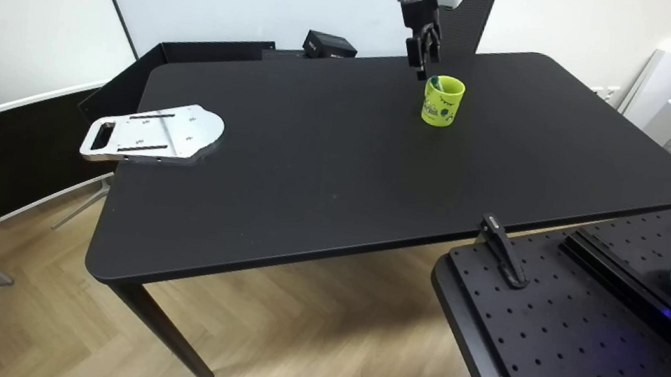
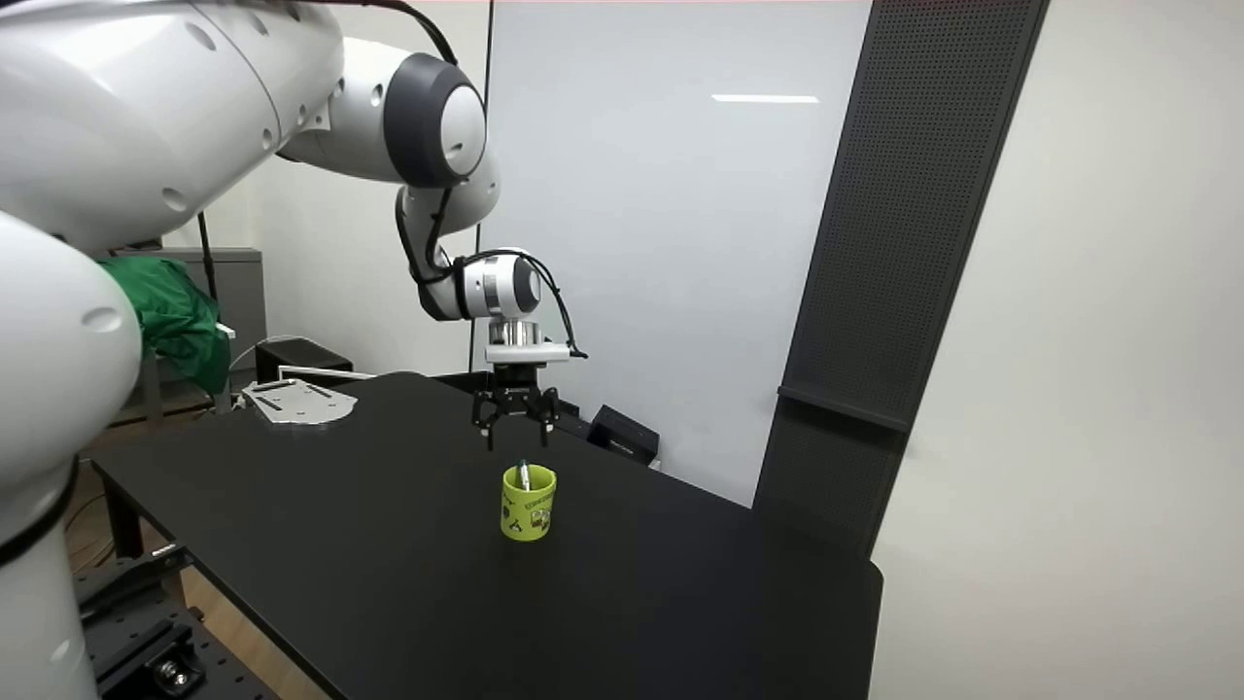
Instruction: Put the marker in the mug and then put it back on the table
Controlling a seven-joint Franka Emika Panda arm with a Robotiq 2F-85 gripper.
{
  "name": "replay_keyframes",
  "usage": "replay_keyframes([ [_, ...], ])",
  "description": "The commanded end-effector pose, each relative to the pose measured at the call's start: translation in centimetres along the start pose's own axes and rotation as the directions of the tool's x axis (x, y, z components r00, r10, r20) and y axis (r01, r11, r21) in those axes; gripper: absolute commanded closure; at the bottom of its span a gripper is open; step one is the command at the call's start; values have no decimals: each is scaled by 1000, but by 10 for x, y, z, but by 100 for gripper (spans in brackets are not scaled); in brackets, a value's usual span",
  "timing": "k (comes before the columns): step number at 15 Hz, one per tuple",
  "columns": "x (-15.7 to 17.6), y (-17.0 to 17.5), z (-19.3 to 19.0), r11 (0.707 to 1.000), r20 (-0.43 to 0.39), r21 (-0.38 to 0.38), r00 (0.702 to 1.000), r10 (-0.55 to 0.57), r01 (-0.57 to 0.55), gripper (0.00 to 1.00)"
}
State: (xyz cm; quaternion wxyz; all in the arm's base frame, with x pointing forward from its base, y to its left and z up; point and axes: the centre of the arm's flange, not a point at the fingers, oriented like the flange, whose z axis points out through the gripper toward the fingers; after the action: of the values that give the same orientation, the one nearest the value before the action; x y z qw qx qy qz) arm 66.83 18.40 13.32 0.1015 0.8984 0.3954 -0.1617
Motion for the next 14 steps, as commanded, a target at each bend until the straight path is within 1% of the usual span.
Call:
replay_keyframes([
  [1, 6, 6, -2, 1000, 13, -1, 1000, 2, -2, 0],
  [14, 2, 3, 6, 1000, 22, 10, 1000, 5, -5, 0],
])
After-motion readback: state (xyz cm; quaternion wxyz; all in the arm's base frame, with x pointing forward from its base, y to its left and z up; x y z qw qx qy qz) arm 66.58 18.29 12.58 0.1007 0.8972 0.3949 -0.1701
